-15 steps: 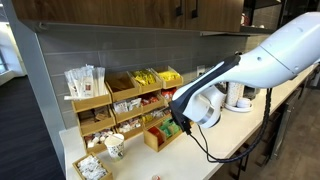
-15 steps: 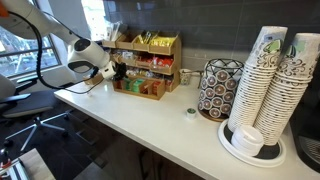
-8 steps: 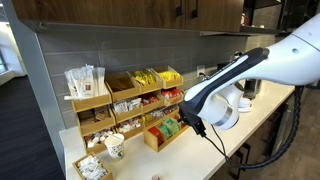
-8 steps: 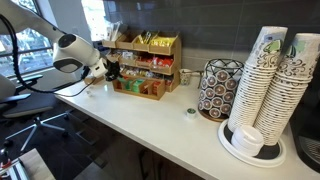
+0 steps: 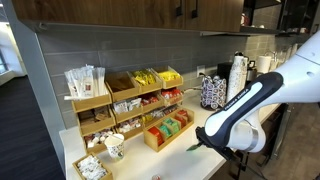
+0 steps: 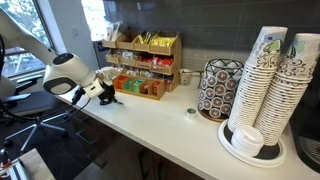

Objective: Put one green sachet on the counter

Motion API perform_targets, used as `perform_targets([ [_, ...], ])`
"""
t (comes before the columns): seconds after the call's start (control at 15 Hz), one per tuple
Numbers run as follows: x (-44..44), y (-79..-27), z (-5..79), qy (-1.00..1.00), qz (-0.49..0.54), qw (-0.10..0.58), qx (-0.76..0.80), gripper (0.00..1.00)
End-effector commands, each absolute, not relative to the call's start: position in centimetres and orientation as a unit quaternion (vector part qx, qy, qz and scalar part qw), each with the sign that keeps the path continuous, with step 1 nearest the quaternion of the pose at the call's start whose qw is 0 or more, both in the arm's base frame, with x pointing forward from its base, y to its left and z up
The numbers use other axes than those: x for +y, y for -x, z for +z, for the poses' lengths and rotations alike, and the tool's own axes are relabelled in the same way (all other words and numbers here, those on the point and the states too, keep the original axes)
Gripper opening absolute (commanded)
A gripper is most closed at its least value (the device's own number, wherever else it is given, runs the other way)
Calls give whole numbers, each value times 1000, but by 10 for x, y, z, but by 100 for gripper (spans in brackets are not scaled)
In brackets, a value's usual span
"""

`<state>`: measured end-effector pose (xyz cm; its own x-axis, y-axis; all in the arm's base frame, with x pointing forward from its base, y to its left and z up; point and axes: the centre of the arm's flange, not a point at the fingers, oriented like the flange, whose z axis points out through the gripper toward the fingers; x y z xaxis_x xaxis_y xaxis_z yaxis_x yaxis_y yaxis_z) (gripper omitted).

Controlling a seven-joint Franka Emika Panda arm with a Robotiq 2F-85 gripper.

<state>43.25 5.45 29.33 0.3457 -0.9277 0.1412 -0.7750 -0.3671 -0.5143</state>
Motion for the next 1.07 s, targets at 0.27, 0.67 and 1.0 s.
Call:
perform_targets([
  [0.27, 70, -437, 319, 851, -187, 103, 480, 0],
  [0.67, 75, -440, 327, 870, -199, 113, 437, 0],
  [1.0, 76, -428, 349, 882, -236, 114, 392, 0],
])
